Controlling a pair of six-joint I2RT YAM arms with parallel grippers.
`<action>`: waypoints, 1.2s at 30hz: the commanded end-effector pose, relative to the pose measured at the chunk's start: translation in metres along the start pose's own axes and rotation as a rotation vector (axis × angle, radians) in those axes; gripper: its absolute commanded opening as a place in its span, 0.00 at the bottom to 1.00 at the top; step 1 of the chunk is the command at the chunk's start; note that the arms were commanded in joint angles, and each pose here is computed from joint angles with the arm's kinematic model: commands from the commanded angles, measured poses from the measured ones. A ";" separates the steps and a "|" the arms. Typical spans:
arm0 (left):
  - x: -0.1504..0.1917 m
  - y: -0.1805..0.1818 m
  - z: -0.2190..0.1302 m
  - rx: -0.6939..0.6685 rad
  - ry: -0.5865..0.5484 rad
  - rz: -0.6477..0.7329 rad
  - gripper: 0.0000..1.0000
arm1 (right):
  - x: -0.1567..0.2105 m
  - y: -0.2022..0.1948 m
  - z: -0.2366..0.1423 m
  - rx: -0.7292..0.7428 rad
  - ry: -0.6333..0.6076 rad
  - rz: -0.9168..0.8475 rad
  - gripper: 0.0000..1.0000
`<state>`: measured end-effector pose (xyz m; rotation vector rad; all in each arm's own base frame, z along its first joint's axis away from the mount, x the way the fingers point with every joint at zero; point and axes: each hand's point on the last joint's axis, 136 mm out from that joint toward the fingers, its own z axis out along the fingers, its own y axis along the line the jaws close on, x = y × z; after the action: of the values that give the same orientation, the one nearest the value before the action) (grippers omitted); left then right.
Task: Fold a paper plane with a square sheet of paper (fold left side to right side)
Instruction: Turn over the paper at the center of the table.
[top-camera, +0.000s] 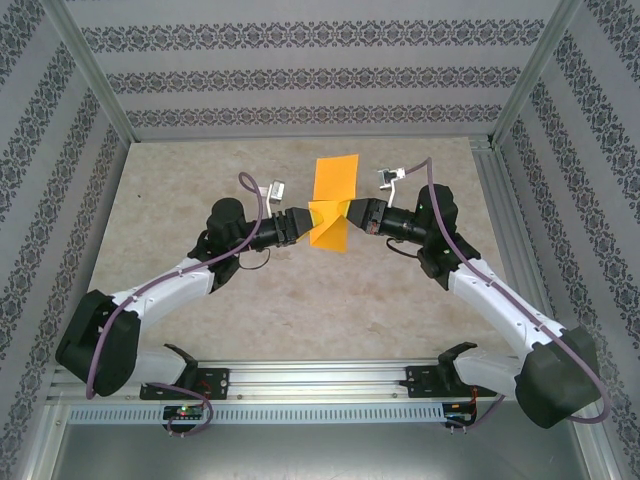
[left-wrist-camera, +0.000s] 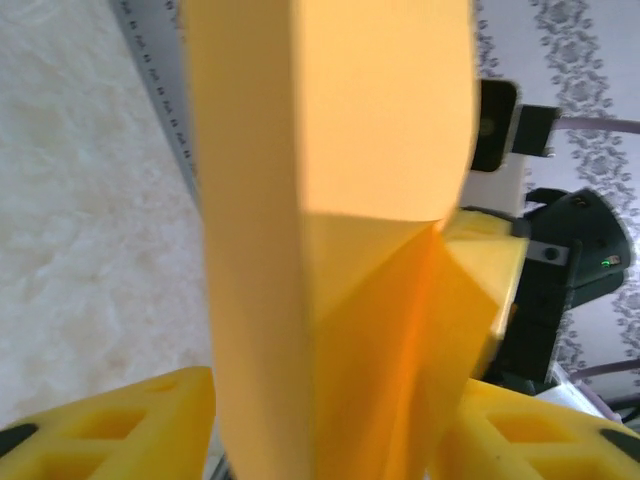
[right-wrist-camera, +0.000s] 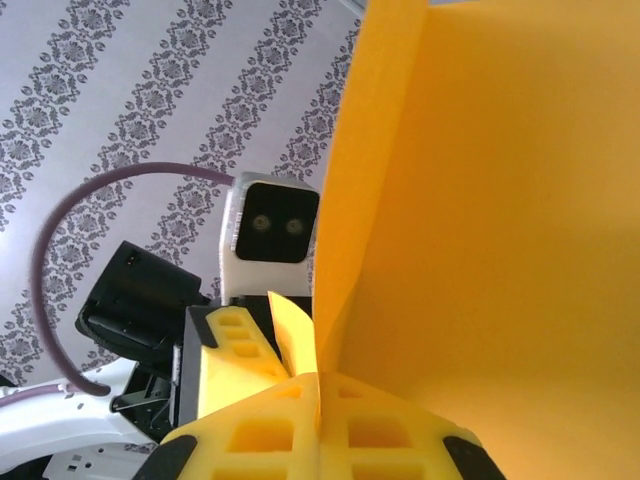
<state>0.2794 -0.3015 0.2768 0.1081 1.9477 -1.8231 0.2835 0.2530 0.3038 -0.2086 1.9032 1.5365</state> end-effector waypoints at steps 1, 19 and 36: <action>-0.006 -0.039 0.001 0.120 -0.004 0.060 0.40 | -0.011 0.028 -0.002 -0.073 -0.023 -0.049 0.00; 0.011 0.040 -0.021 -0.490 0.061 0.210 0.00 | -0.012 -0.040 -0.046 0.361 -0.049 -0.102 0.54; 0.043 0.137 -0.112 -2.047 0.459 0.715 0.00 | 0.015 -0.151 -0.172 1.004 -0.151 0.055 0.83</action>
<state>0.2681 -0.2264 0.1089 0.3457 2.6456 0.5973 0.2880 0.0669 0.1899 0.3423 2.3197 0.4722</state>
